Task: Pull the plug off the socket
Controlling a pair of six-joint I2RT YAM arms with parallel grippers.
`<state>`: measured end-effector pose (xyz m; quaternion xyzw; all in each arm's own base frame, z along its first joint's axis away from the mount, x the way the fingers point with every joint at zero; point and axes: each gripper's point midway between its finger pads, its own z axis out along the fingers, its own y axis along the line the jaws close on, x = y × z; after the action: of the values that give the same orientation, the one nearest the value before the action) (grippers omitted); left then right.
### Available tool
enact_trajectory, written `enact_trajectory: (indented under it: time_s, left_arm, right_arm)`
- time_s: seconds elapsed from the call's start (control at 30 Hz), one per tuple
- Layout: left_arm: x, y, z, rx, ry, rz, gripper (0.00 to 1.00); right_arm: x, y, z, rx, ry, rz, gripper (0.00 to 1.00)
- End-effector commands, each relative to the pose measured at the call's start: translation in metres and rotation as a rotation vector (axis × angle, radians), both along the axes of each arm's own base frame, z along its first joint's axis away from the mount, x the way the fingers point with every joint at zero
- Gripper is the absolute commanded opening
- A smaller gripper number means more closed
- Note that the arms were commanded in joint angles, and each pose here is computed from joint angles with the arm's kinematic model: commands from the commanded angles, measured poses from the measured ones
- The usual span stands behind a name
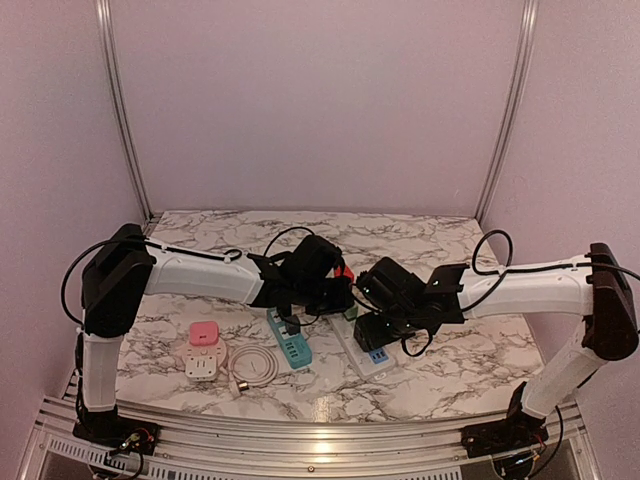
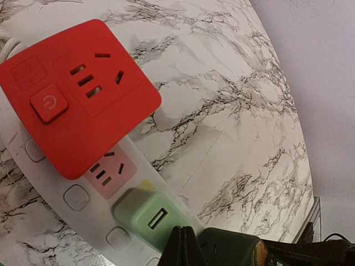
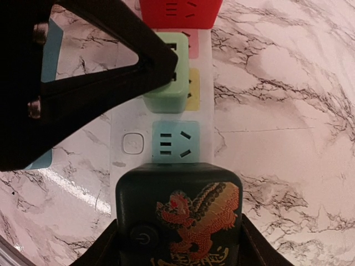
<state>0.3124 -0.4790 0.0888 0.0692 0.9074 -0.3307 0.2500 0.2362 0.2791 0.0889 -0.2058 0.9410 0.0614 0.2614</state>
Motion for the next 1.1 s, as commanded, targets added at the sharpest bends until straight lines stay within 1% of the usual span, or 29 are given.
enact_trajectory:
  time_s: [0.0,0.23,0.33,0.5,0.63,0.77,0.93,1.07]
  left_arm:
    - [-0.019,0.058,-0.089,0.310,0.124,0.033,0.00]
    - [-0.020,0.062,-0.095,0.337,0.122,0.029,0.00]
    - [-0.020,0.063,-0.095,0.343,0.121,0.030,0.00]
    - [-0.018,0.061,-0.092,0.340,0.113,0.028,0.00]
    - [-0.017,0.055,-0.084,0.328,0.097,0.014,0.00]
    - [-0.012,0.039,-0.059,0.301,0.038,-0.029,0.00]
    - [-0.006,0.011,-0.017,0.264,-0.046,-0.084,0.00]
    - [-0.005,-0.003,0.013,0.214,-0.093,-0.114,0.00]
  right_arm:
    - [0.012,0.020,0.044,0.101,-0.094,-0.012,0.13]
    - [0.012,0.006,0.049,0.076,-0.113,-0.041,0.13]
    - [0.010,0.003,0.053,0.091,-0.121,-0.048,0.13]
    - [0.009,-0.004,0.057,0.084,-0.128,-0.057,0.14]
    - [0.013,-0.019,0.060,0.058,-0.149,-0.099,0.14]
    - [0.031,-0.042,0.064,0.082,-0.156,-0.177,0.14]
    - [0.064,-0.066,0.079,0.165,-0.209,-0.278,0.14]
    - [0.088,-0.086,0.087,0.250,-0.229,-0.349,0.14]
